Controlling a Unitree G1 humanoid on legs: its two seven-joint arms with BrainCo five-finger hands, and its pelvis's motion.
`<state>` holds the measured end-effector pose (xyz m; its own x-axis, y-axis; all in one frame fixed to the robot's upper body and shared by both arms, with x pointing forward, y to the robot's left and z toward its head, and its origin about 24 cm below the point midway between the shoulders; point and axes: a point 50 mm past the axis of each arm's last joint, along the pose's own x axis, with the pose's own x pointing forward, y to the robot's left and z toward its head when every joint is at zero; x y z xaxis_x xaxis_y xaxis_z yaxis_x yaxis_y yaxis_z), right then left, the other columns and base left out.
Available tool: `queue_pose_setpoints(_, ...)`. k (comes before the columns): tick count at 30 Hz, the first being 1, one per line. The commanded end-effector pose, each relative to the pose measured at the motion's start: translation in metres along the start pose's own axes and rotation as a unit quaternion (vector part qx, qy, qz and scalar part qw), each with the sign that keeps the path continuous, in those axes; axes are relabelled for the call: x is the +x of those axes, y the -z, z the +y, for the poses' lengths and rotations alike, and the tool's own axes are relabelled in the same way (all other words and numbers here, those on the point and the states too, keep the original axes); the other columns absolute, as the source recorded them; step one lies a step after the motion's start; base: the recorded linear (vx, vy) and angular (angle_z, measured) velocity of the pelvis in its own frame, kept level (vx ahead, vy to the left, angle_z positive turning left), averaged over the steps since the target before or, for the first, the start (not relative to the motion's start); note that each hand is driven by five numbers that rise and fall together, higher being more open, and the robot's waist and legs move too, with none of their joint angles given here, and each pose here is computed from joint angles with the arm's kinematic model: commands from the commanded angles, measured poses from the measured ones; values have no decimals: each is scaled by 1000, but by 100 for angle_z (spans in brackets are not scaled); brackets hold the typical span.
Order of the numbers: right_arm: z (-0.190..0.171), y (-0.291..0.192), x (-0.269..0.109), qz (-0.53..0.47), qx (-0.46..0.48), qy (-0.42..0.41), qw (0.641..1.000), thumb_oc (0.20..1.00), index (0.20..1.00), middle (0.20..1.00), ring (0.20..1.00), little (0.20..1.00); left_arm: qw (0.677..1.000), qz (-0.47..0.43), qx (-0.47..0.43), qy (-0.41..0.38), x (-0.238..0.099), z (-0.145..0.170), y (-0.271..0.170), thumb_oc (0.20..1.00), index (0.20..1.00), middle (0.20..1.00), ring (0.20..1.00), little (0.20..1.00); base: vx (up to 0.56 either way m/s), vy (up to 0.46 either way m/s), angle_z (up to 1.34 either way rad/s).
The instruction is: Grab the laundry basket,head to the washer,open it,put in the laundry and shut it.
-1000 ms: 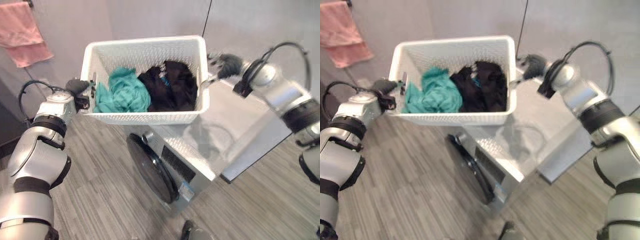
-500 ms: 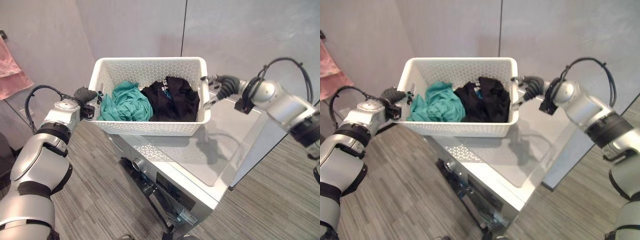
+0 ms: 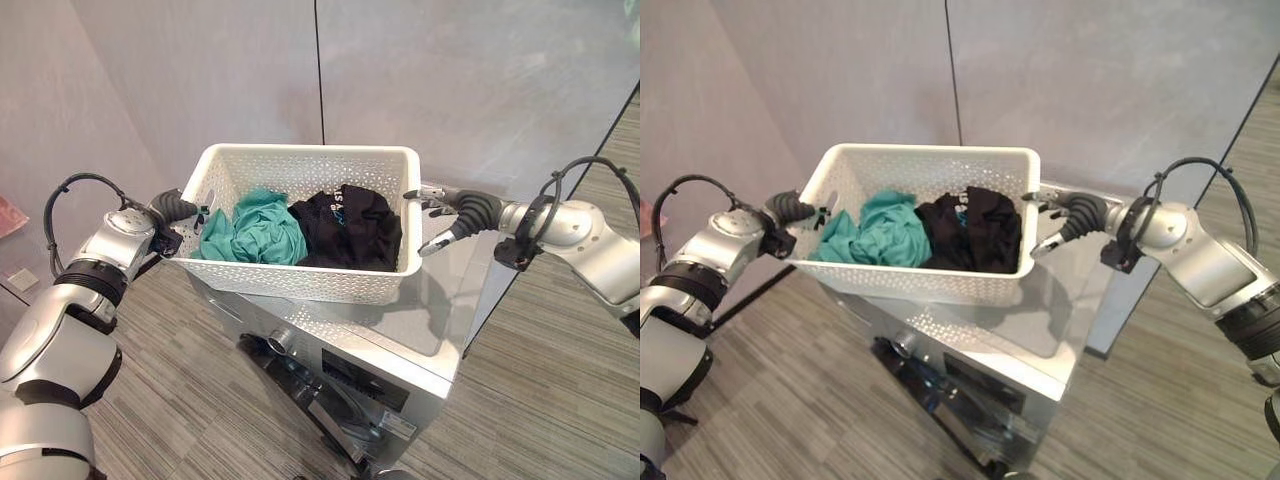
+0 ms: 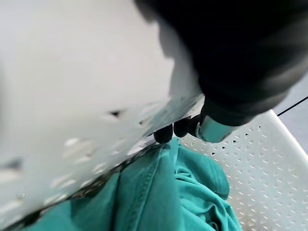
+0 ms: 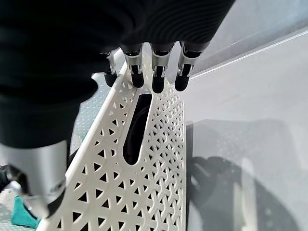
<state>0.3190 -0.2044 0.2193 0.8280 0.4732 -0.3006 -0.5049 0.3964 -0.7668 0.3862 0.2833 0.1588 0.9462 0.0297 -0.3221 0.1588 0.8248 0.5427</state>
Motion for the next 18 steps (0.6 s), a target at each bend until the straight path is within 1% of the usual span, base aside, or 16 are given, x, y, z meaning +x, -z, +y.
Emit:
queue_pose_setpoints(1, 16, -37, 8, -99, 4, -65, 993, 1000, 1000, 1000, 1000, 1000, 995, -65, 60, 43, 6, -21, -33, 200, 200, 200, 200, 200, -11, -3, -6)
queue_pose_setpoints(5, 25, -44, 10, -118, 17, -92, 989, 1000, 1000, 1000, 1000, 1000, 994, -73, 70, 50, 8, -29, -37, 203, 203, 203, 203, 203, -1, -8, 0)
queue_pose_setpoints(6, 28, -51, 10, -134, 15, -105, 985, 1000, 1000, 1000, 1000, 1000, 993, -86, 70, 48, 9, -33, -42, 347, 347, 347, 347, 347, -8, -45, 0)
queue_pose_setpoints(8, 31, -55, 9, -143, 18, -115, 983, 1000, 1000, 1000, 1000, 1000, 992, -98, 68, 49, 9, -37, -46, 526, 526, 526, 526, 526, -14, -37, 0)
queue_pose_setpoints(9, 33, -57, 7, -150, 21, -124, 981, 1000, 1000, 1000, 1000, 1000, 990, -119, 65, 49, 9, -41, -52, 667, 667, 667, 667, 667, -14, -32, 0)
queue_pose_setpoints(10, 34, -57, 5, -155, 20, -127, 980, 1000, 1000, 1000, 1000, 1000, 989, -125, 63, 49, 9, -46, -52, 1000, 1000, 1000, 1000, 1000, -9, -33, 0)
queue_pose_setpoints(14, 34, -58, -2, -154, 5, -134, 979, 1000, 1000, 1000, 1000, 1000, 985, -146, 78, 51, 9, -55, -59, 1000, 1000, 1000, 1000, 1000, 0, 0, 0)
queue_pose_setpoints(15, 33, -58, -6, -156, 4, -131, 979, 1000, 1000, 1000, 1000, 1000, 980, -170, 87, 49, 7, -59, -65, 1000, 1000, 1000, 1000, 1000, 0, 0, 0)
queue_pose_setpoints(18, 33, -59, -9, -165, 4, -129, 978, 1000, 1000, 1000, 1000, 1000, 979, -181, 78, 49, 6, -62, -64, 1000, 1000, 1000, 1000, 1000, 0, 0, 0)
